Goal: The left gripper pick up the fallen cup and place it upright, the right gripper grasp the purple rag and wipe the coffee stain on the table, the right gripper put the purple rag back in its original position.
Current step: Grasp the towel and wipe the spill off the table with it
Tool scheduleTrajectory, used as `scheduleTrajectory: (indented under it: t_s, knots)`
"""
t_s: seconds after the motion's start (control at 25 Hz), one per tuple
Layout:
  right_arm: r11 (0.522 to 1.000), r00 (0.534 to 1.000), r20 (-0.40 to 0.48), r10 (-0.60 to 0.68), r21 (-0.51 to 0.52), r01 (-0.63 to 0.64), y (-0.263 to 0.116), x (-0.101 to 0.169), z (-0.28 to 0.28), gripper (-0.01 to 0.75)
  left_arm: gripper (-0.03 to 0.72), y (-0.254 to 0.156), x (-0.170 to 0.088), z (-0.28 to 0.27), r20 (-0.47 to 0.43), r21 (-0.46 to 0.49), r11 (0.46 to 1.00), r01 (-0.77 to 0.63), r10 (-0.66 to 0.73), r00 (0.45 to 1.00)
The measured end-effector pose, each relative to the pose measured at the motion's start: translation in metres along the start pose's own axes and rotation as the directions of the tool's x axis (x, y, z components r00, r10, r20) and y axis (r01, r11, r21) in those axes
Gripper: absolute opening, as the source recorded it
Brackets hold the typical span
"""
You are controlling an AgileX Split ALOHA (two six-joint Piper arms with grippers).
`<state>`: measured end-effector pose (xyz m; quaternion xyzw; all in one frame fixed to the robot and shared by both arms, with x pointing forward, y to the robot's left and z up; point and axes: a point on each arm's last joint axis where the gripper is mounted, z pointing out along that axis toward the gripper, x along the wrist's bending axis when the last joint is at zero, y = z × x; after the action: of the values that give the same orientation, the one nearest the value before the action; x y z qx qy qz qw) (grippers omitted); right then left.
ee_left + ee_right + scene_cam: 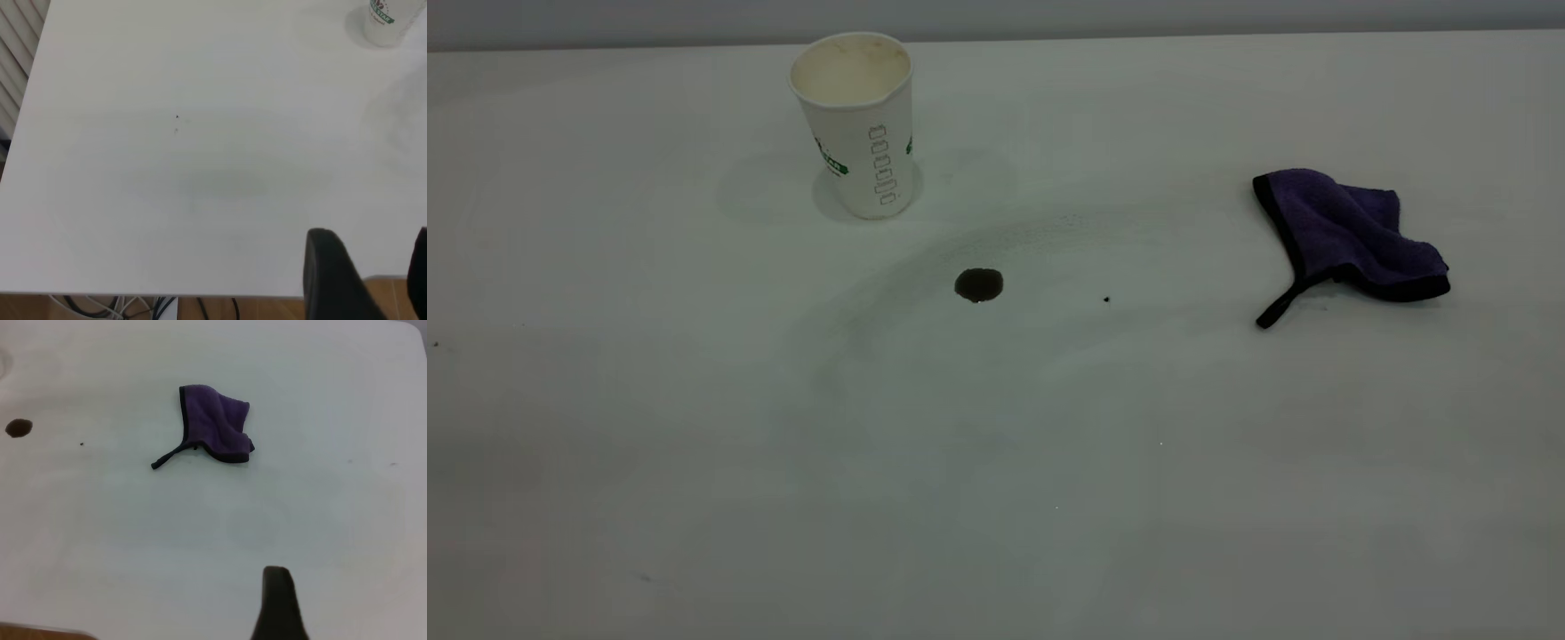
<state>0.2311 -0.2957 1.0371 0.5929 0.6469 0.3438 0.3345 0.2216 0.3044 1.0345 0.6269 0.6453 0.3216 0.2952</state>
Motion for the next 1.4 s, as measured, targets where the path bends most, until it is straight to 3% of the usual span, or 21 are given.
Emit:
scheduleTrajectory:
  t_s: [0.8,1.08,1.4]
  knots:
    - [1.0,1.0,0.0,0.004,-0.002,-0.004,0.004,0.0,0.0,0.588,0.348,0.0,0.0,0.0,0.0,0.0,1.0,0.0,0.0,1.0]
    - [0.992,0.999,-0.031,0.044,0.118,-0.041,0.074,-0.002,0.038,0.59,0.348,0.0,0.0,0.0,0.0,0.0,1.0,0.0,0.0,1.0]
    - [0.939,0.996,-0.068,0.054,0.342,-0.028,0.137,-0.007,0.158,0.59,0.348,0.0,0.0,0.0,0.0,0.0,1.0,0.0,0.0,1.0]
